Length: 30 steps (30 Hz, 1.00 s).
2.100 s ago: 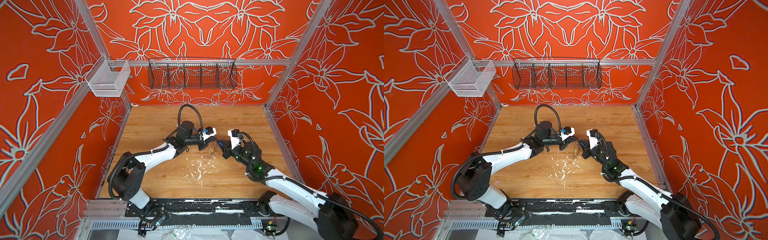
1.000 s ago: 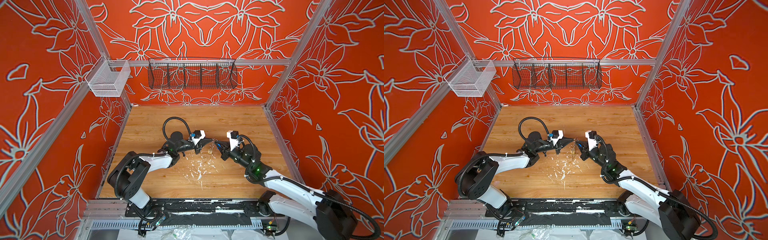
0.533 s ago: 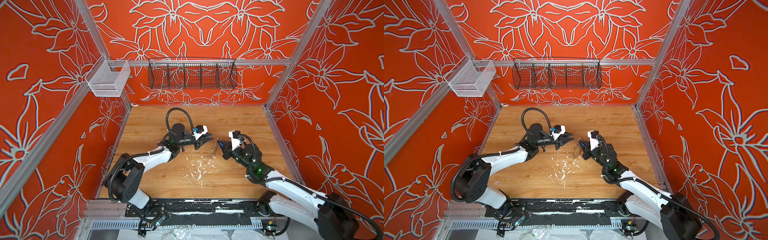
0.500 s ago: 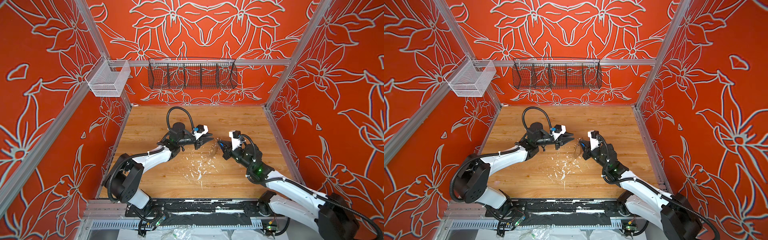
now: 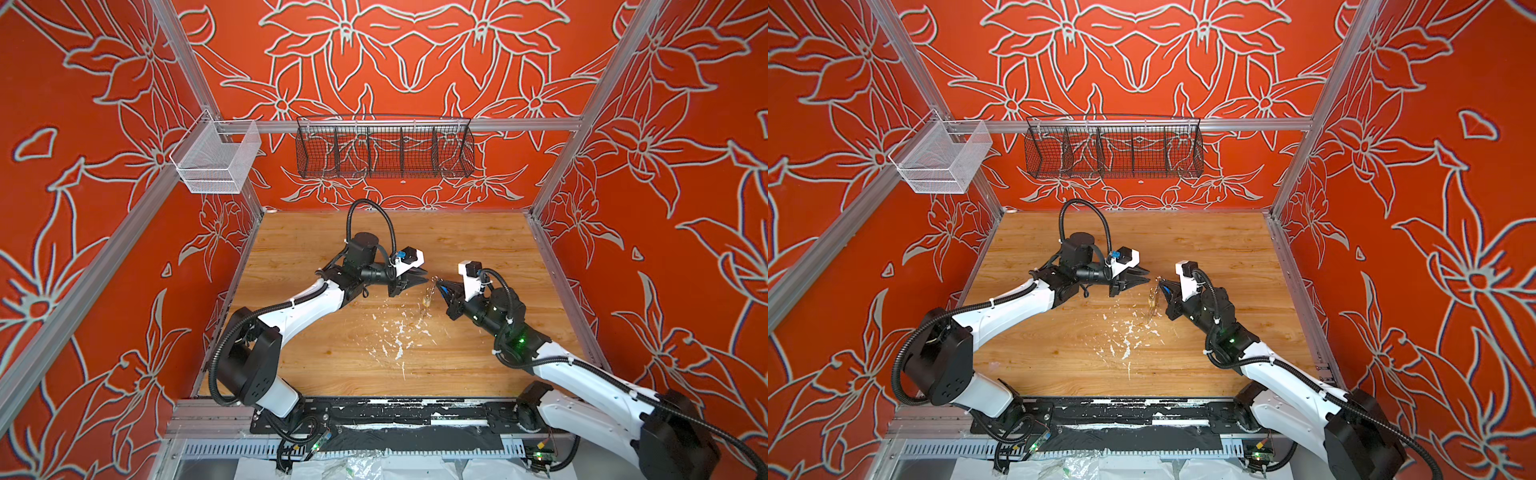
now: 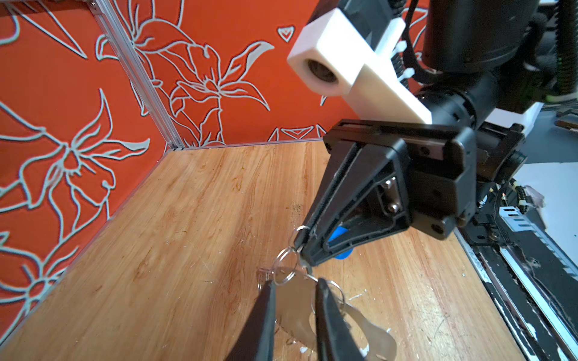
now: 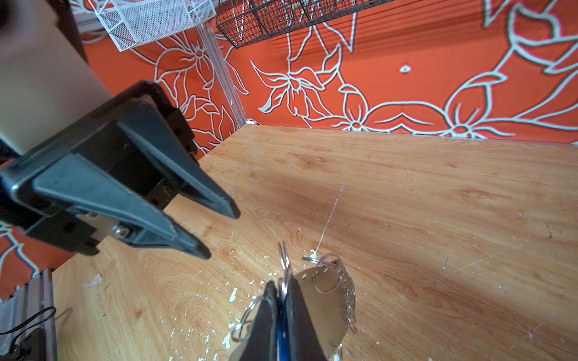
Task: Put the keys on the keyring
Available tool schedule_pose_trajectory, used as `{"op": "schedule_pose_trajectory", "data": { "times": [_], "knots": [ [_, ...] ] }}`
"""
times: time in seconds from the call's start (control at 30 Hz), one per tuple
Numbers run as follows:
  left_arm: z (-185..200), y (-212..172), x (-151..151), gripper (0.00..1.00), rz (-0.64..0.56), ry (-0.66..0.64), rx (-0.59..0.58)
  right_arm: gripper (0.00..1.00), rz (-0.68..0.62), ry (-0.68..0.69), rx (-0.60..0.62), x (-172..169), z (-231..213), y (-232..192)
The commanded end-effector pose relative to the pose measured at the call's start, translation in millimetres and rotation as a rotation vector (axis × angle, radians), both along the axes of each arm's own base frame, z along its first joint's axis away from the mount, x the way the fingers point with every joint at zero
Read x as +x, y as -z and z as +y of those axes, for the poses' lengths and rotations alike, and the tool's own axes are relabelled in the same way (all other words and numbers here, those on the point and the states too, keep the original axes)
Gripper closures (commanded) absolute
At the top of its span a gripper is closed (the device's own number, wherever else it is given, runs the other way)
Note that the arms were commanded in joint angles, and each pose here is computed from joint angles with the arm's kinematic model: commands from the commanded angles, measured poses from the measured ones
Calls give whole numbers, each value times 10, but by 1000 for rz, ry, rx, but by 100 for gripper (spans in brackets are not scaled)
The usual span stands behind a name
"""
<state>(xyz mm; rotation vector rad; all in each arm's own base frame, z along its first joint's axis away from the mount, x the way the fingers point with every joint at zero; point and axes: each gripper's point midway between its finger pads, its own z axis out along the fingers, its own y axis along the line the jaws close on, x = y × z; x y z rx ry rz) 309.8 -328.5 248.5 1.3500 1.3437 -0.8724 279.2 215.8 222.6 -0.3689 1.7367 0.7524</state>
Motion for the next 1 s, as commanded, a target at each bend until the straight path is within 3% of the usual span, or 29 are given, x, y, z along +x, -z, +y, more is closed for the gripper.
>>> {"op": "schedule_pose_trajectory", "data": {
  "times": [0.0,0.13,0.67,0.97],
  "knots": [
    [-1,67,23,72,22,6,25,100,-70,-56,14,-26,85,-255],
    [-5,91,26,68,23,13,31,100,-77,-85,6,-52,127,-272],
    [-54,152,13,68,49,66,49,100,-82,-141,2,-103,215,-282],
    [-72,140,-39,78,60,111,52,100,-80,-135,11,-75,226,-287]
  ]
}}
